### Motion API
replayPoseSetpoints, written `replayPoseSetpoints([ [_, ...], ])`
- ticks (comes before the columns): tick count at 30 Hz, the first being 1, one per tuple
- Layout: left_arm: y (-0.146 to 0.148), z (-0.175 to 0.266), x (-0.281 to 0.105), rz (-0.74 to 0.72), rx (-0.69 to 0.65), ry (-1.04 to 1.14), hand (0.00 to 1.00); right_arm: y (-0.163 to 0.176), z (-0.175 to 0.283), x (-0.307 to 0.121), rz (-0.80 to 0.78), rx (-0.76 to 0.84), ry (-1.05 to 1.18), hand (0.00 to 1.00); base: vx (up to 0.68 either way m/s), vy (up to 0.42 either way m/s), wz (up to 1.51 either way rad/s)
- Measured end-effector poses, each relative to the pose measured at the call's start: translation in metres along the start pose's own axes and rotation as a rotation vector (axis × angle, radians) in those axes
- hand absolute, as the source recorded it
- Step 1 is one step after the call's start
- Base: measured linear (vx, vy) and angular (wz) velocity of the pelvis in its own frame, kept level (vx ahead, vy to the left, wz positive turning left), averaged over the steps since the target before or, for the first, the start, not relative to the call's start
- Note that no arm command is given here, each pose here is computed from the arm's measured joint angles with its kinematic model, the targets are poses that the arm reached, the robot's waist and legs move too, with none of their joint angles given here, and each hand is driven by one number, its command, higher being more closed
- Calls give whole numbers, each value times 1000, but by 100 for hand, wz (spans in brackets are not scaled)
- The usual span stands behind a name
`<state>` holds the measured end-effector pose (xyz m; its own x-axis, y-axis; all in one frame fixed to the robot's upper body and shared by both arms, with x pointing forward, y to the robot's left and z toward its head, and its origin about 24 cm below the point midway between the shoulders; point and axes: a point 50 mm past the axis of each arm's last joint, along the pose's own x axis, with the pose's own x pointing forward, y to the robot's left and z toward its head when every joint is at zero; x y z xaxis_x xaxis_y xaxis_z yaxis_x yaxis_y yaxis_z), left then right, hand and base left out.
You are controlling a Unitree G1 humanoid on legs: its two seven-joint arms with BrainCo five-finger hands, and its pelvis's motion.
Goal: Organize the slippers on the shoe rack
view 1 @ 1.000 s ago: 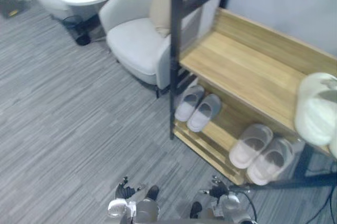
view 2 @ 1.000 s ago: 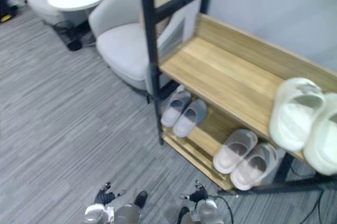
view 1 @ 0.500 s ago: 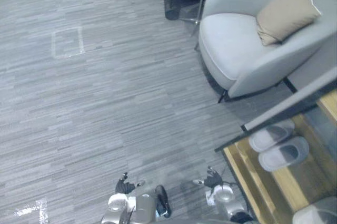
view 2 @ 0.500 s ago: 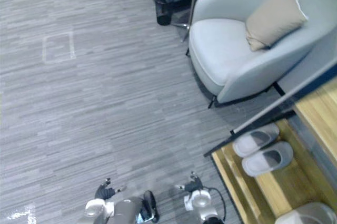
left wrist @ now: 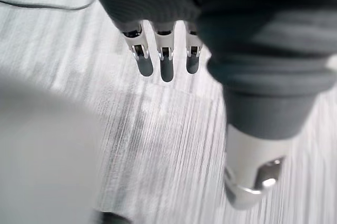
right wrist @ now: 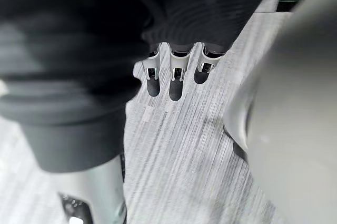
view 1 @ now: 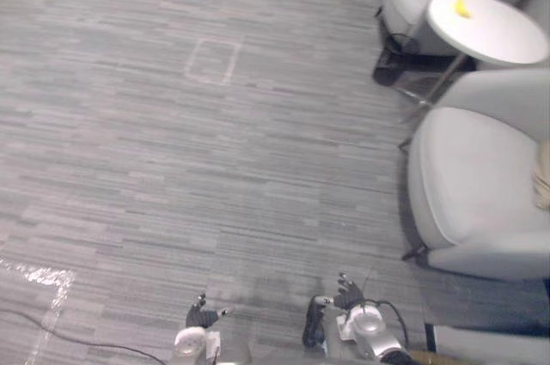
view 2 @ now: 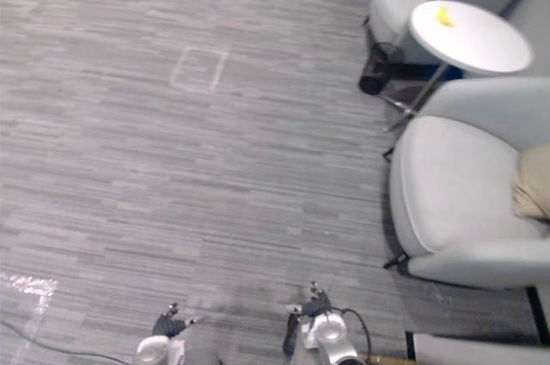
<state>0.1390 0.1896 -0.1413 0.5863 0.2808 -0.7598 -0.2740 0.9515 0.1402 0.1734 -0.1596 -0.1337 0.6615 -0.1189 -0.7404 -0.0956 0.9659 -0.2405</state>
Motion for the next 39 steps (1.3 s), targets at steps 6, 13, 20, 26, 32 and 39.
replayPoseSetpoints([
  [6, 3, 27, 5, 18, -17, -102, 0, -1, -3, 1, -22, 12, 21, 0, 437, -167, 49],
  [13, 13, 32, 6, 50, -69, -116, 0, 15, 8, 1, 11, 41, -7, 0, 495, 132, 53],
  [20, 21, 3, 2, 74, -46, -3, 0, 25, 15, -3, 56, 18, -65, 0, 508, 74, 74],
  [26, 11, 4, 2, 50, -50, -6, 0, 23, 15, -3, 49, 12, -66, 0, 473, -133, 61],
  [32, 7, -17, -5, 58, -87, 61, 0, 20, 8, -4, 41, 22, -43, 0, 612, -263, 51],
  [39, 14, -1, -5, 87, -151, -19, 0, 33, 5, -7, 70, 32, -19, 0, 605, -108, -33],
])
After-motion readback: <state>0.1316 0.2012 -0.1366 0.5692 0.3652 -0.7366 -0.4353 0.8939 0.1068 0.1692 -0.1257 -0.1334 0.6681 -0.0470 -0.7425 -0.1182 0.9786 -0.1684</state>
